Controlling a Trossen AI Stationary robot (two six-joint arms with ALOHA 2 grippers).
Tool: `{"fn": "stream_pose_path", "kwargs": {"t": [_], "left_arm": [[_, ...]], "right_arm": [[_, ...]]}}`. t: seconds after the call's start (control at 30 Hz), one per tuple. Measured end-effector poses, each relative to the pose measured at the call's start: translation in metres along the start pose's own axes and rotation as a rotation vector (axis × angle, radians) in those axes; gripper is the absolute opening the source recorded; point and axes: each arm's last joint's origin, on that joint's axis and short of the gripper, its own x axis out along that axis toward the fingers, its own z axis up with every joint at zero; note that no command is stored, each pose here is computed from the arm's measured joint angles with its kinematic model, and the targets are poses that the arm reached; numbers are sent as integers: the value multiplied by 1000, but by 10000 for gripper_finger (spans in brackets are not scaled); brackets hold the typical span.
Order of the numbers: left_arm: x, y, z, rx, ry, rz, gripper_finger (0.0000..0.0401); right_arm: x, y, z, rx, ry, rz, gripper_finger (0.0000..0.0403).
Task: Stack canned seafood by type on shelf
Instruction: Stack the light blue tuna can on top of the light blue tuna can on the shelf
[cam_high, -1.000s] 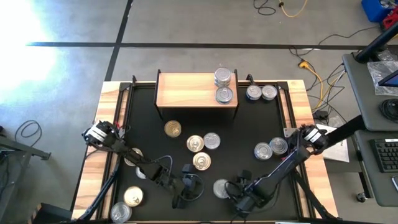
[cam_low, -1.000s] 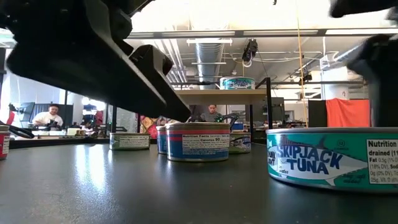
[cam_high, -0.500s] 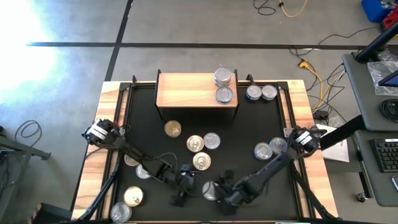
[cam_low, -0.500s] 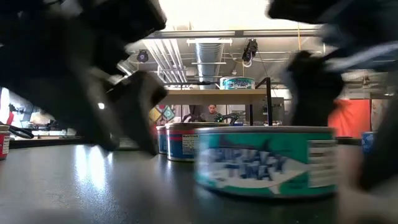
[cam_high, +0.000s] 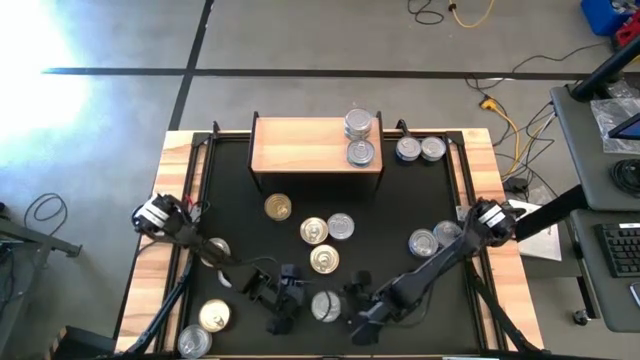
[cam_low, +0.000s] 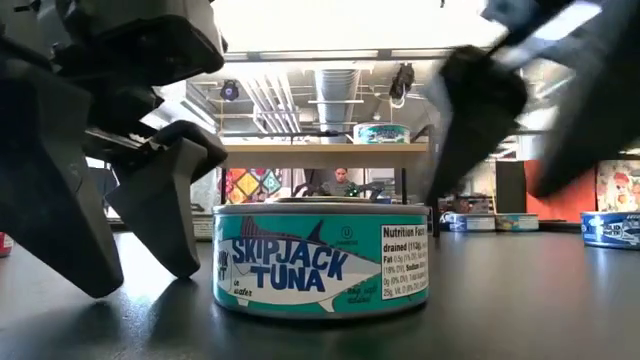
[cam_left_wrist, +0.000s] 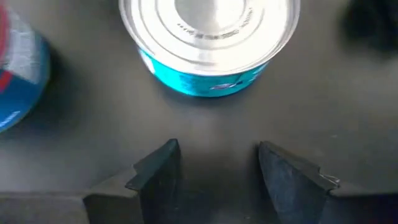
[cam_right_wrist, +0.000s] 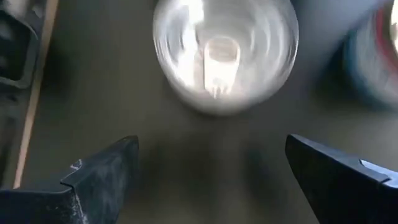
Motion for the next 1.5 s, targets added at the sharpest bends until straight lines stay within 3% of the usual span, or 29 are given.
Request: {"fn": "stream_pose_path", "kwargs": {"t": [0.23, 0.43, 0.7, 0.93, 1.5], "left_arm": [[3, 2, -3, 16, -82, 44, 213], [16, 3, -6, -8, -211, 7, 213], [28, -2, -6, -15, -274, -44, 213], [33, -2, -5, -15, -303, -32, 213], [33, -2, -1, 8, -328, -8, 213]], "right_arm": [[16, 19, -30, 49, -122, -164, 396], [48, 31, -35, 101, -265, -124, 396], [74, 36, -36, 180, -460, -195, 396], [76, 32, -31, 158, -505, -220, 396], [81, 16, -22, 253, -445, -151, 400]]}}
